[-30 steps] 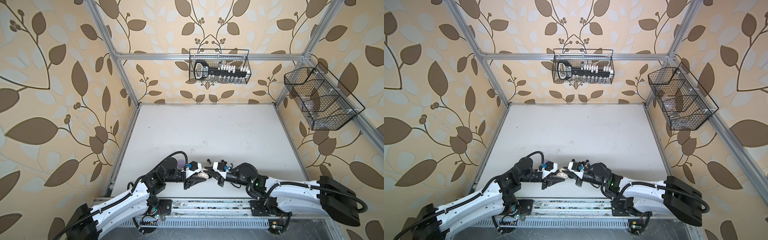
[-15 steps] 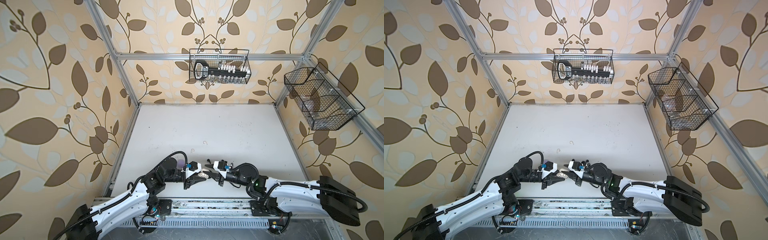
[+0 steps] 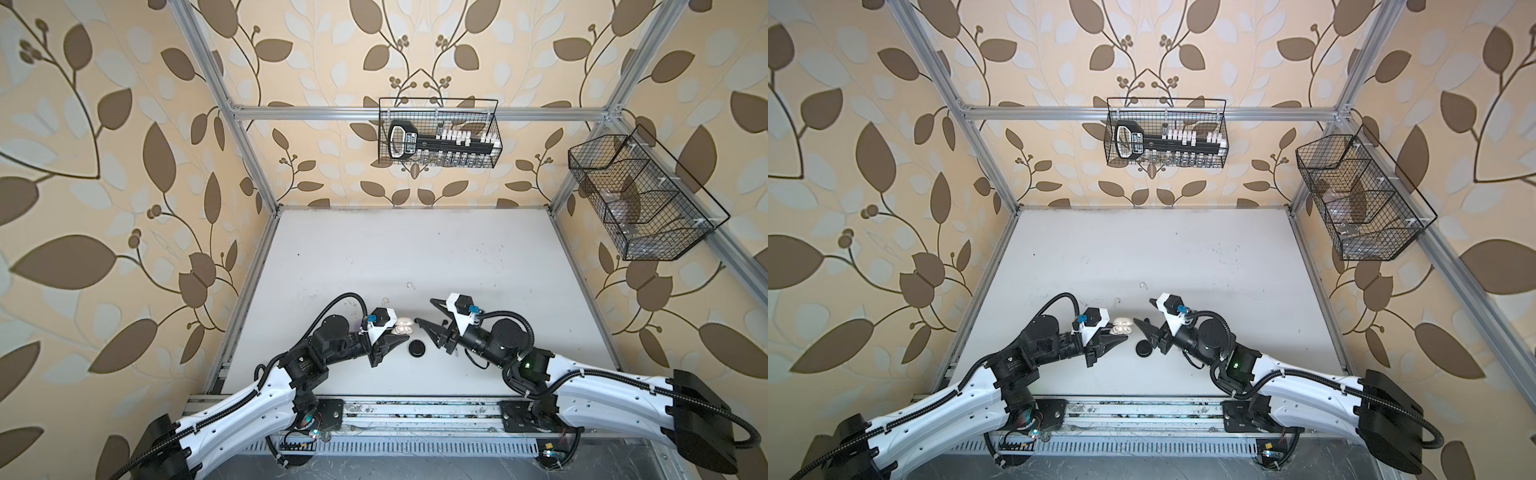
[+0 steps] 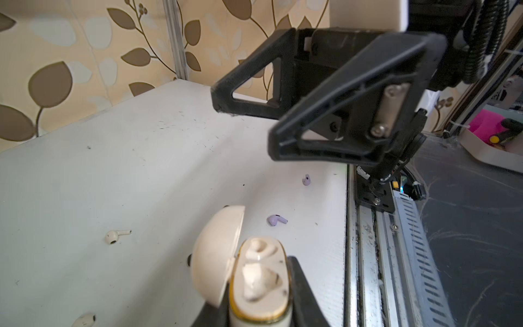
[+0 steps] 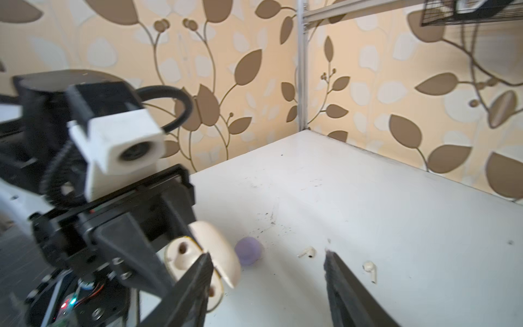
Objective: Insert the wireless bluetooth earbuds into the charging case
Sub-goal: 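Release the lid with the right gripper and move it toward the cream earbuds, then lower the right gripper and pinch a cream earbud off the table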
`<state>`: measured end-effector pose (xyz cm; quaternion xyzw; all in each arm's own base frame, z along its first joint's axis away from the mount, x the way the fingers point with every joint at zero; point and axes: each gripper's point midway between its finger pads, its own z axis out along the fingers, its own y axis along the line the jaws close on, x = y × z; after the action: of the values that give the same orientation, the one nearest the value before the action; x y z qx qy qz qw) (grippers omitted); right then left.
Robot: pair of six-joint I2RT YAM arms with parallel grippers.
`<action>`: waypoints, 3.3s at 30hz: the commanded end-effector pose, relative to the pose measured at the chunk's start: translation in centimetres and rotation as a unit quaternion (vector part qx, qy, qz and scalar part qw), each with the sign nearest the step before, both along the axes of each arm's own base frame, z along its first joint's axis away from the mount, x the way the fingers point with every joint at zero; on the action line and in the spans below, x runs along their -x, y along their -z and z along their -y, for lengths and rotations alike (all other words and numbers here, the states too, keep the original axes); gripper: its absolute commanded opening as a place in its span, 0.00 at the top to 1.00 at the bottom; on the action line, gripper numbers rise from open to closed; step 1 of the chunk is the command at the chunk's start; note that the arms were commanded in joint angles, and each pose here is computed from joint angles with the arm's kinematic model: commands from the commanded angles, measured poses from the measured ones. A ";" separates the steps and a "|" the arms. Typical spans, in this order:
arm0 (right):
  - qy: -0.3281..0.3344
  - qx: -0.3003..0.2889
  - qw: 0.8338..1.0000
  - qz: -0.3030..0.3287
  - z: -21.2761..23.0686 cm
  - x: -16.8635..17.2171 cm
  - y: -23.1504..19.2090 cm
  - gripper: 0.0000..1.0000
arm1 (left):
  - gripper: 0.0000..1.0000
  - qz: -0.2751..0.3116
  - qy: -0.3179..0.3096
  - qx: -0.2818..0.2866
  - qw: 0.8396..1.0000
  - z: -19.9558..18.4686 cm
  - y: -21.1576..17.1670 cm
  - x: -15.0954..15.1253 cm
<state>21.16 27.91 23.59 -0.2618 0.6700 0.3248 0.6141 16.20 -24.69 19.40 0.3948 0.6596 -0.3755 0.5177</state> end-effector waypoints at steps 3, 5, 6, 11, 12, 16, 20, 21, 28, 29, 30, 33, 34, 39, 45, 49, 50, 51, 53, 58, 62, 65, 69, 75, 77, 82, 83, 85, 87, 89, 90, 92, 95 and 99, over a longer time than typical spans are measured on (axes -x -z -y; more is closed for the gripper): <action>0.093 -0.002 0.992 -0.086 2.5 -3.6 2.0 0.36 | 1.00 -0.018 -0.086 0.064 0.994 -2.8 -1.7 -2.8; 0.126 0.015 0.986 -0.111 3.1 -4.8 3.1 0.36 | 1.00 -0.033 -0.109 0.089 0.990 -4.2 -1.7 -3.8; 0.137 0.028 0.982 -0.126 3.0 -5.3 3.8 0.36 | 1.00 -0.037 -0.121 0.099 0.987 -5.1 -1.7 -4.2; 0.161 0.101 0.961 -0.198 1.3 -7.2 7.3 0.42 | 1.00 -0.025 -0.203 0.033 0.978 -8.7 -0.1 -5.5; 0.163 0.107 0.958 -0.211 0.9 -7.5 8.0 0.43 | 1.00 -0.027 -0.236 0.023 0.971 -9.8 0.2 -6.0; 0.162 0.128 0.946 -0.252 -0.8 -8.0 10.6 0.43 | 1.00 -0.018 -0.253 0.026 0.967 -10.3 0.6 -6.2; 0.177 0.168 0.924 -0.293 -3.9 -8.8 14.3 0.41 | 1.00 -0.031 -0.242 0.036 0.969 -10.0 1.0 -5.7; 0.174 0.171 0.923 -0.297 -4.6 -9.0 14.6 0.41 | 1.00 -0.030 -0.234 0.040 0.971 -9.9 0.9 -5.3; 0.187 0.204 0.913 -0.299 -7.3 -10.1 15.1 0.36 | 1.00 -0.036 -0.286 0.049 0.956 -11.5 1.0 -5.9; 0.189 0.210 0.911 -0.300 -7.5 -10.2 15.2 0.36 | 1.00 -0.038 -0.296 0.050 0.953 -11.8 1.0 -6.2; 0.190 0.215 0.909 -0.301 -7.7 -10.3 15.3 0.36 | 1.00 -0.041 -0.305 0.049 0.950 -12.0 1.1 -6.3; 0.199 0.233 0.902 -0.305 -8.1 -11.0 15.8 0.37 | 1.00 -0.044 -0.303 0.045 0.951 -11.9 1.1 -6.4; 0.203 0.241 0.899 -0.305 -8.2 -11.2 16.2 0.38 | 1.00 -0.044 -0.301 0.044 0.952 -11.8 1.2 -6.3; 0.211 0.269 0.887 -0.310 -9.6 -12.3 17.2 0.42 | 1.00 -0.040 -0.301 0.047 0.952 -11.9 1.1 -6.1; 0.222 0.284 0.880 -0.309 -10.3 -13.3 18.1 0.42 | 1.00 -0.037 -0.304 0.050 0.951 -12.1 1.0 -6.0; 0.225 0.296 0.874 -0.312 -10.8 -13.8 19.0 0.42 | 1.00 -0.038 -0.304 0.049 0.950 -12.1 1.0 -6.0; 0.225 0.300 0.872 -0.314 -10.9 -13.8 19.3 0.43 | 1.00 -0.038 -0.304 0.050 0.951 -12.1 1.0 -6.0; 0.225 0.304 0.870 -0.316 -11.0 -13.9 19.6 0.43 | 1.00 -0.037 -0.304 0.049 0.951 -12.1 1.0 -6.0; 0.225 0.311 0.867 -0.318 -11.0 -14.0 20.1 0.44 | 1.00 -0.037 -0.303 0.050 0.951 -12.1 1.0 -6.0; 0.228 0.321 0.861 -0.321 -11.1 -14.3 21.1 0.46 | 1.00 -0.039 -0.301 0.048 0.951 -12.0 1.0 -6.0; 0.235 0.331 0.855 -0.323 -10.6 -14.4 21.8 0.51 | 1.00 -0.038 -0.300 0.049 0.952 -12.0 1.0 -6.0; 0.241 0.336 0.851 -0.325 -10.2 -14.3 22.1 0.56 | 1.00 -0.039 -0.298 0.048 0.953 -11.9 1.1 -6.0; 0.246 0.344 0.848 -0.321 -9.8 -13.8 21.9 0.61 | 1.00 -0.039 -0.298 0.048 0.953 -11.9 1.1 -5.9; 0.250 0.342 0.848 -0.319 -9.2 -13.4 21.8 0.66 | 1.00 -0.037 -0.294 0.048 0.954 -11.8 1.0 -5.9; 0.251 0.339 0.847 -0.323 -9.0 -13.5 21.8 0.70 | 1.00 -0.038 -0.293 0.048 0.954 -11.8 1.0 -5.8; 0.247 0.333 0.847 -0.332 -8.8 -13.2 22.1 0.76 | 1.00 -0.038 -0.291 0.048 0.955 -11.7 1.0 -5.8; 0.245 0.332 0.848 -0.333 -8.9 -13.1 22.1 0.76 | 1.00 -0.038 -0.290 0.048 0.955 -11.7 1.0 -5.8; 0.242 0.328 0.849 -0.336 -8.9 -12.9 22.1 0.76 | 1.00 -0.038 -0.290 0.048 0.955 -11.7 1.0 -5.8; 0.239 0.325 0.850 -0.339 -8.9 -12.8 22.1 0.76 | 1.00 -0.038 -0.290 0.048 0.955 -11.7 1.0 -5.8; 0.241 0.320 0.850 -0.343 -8.7 -12.8 22.1 0.76 | 1.00 -0.038 -0.289 0.048 0.955 -11.7 1.0 -5.8; 0.241 0.316 0.851 -0.344 -8.7 -12.7 22.1 0.76 | 1.00 -0.038 -0.289 0.047 0.955 -11.7 1.1 -5.8; 0.237 0.306 0.854 -0.347 -8.7 -12.6 22.0 0.73 | 1.00 -0.038 -0.287 0.047 0.956 -11.6 1.0 -5.8; 0.230 0.293 0.857 -0.356 -8.8 -12.3 22.2 0.70 | 1.00 -0.038 -0.286 0.048 0.956 -11.6 1.0 -5.8; 0.228 0.288 0.858 -0.360 -8.9 -12.2 22.4 0.70 | 1.00 -0.038 -0.286 0.048 0.956 -11.6 1.0 -5.8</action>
<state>34.48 37.32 2.16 -0.1331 0.9414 0.0355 0.3079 21.90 -12.91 16.74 0.1464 0.7634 -0.2484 0.5781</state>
